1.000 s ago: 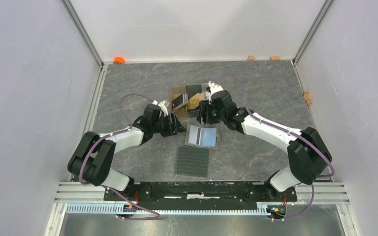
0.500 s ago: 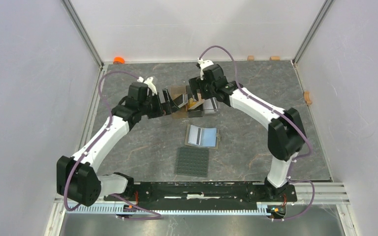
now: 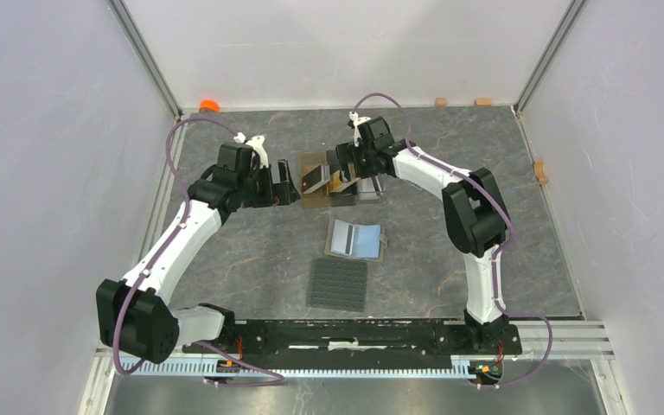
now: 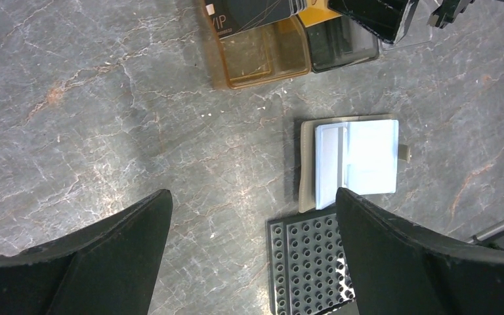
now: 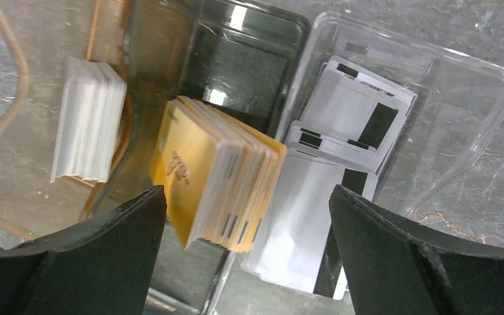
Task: Put the credit cards into the card holder
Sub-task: Pick up the credit card from the storage box.
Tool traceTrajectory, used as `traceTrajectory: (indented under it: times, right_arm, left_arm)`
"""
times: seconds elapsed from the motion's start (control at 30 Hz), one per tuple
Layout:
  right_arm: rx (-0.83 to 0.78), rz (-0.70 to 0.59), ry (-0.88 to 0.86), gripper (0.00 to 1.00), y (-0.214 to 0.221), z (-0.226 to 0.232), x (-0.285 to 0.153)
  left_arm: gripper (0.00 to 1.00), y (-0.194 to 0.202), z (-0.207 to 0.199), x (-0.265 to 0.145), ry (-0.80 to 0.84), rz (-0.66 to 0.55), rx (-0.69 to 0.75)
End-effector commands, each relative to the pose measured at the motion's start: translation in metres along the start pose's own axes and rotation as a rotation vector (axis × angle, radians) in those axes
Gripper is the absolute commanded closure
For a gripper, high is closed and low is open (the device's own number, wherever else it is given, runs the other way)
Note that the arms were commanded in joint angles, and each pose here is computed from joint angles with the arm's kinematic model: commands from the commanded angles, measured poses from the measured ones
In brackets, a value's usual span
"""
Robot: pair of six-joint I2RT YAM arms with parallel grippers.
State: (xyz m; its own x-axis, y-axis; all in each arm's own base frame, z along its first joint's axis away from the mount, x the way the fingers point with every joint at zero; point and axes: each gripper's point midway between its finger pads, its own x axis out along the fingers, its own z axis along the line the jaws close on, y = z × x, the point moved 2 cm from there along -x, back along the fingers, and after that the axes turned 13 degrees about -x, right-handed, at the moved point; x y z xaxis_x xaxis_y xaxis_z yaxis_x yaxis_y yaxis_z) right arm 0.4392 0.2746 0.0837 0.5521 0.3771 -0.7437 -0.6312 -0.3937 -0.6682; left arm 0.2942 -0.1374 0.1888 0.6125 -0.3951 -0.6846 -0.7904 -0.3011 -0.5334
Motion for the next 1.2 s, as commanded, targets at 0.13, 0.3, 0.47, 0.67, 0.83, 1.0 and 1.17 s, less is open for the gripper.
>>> traceTrajectory:
  times: [0.13, 0.3, 0.47, 0.67, 0.83, 1.0, 1.17]
  right_arm:
    - [0.081, -0.054, -0.018, 0.03, -0.018, -0.017, 0.0]
    - [0.09, -0.068, -0.009, 0.04, -0.019, -0.022, -0.011]
    - [0.09, -0.083, 0.001, 0.04, -0.022, -0.024, -0.02]
    - [0.088, -0.101, 0.013, 0.07, -0.027, -0.026, -0.028]
    - [0.082, -0.117, 0.006, 0.18, -0.029, -0.025, -0.028]
    - [0.083, -0.115, -0.009, 0.34, -0.028, -0.023, -0.025]
    - [0.087, -0.119, -0.016, 0.49, -0.028, -0.021, -0.025]
  left_arm:
    - [0.0, -0.002, 0.009, 0.0, -0.022, -0.01, 0.049]
    - [0.0, -0.001, 0.008, 0.001, -0.014, -0.004, 0.046]
    - [0.0, 0.001, 0.007, 0.002, -0.006, 0.003, 0.042]
    - [0.0, 0.003, 0.006, 0.003, 0.002, 0.014, 0.039]
    - [0.0, 0.004, 0.005, 0.004, 0.007, 0.024, 0.036]
    - [0.0, 0.006, 0.005, 0.006, 0.01, 0.031, 0.034]
    - [0.0, 0.007, 0.005, 0.006, 0.012, 0.037, 0.033]
